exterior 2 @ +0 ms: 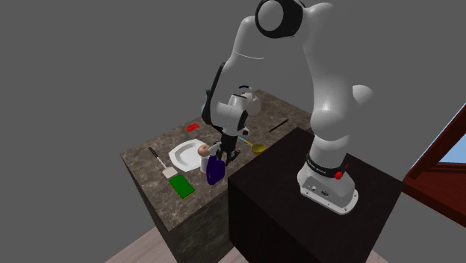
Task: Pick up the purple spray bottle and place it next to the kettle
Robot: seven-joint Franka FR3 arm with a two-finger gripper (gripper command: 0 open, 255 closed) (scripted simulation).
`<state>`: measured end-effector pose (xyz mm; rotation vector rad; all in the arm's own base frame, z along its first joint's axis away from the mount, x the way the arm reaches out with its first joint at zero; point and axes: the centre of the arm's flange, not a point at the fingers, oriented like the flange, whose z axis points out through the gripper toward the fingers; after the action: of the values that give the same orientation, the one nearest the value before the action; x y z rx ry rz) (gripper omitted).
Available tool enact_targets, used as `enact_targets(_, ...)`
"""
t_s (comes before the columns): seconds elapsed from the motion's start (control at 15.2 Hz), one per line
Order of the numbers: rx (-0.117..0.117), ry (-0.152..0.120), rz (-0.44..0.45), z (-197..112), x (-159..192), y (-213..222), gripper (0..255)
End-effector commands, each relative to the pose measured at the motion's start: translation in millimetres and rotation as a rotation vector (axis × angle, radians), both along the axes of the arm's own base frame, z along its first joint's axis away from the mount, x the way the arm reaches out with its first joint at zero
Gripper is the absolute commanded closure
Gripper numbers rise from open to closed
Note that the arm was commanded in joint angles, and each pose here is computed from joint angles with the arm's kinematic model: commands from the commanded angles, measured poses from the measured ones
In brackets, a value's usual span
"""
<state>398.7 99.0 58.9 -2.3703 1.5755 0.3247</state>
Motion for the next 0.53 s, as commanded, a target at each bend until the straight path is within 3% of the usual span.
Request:
enact_targets(0.0,0.001,0.001,0.001,5.0,-0.3,0.5,255)
enact_targets(0.46,0.001,0.001,0.001,42.0,-0.3,0.5,255)
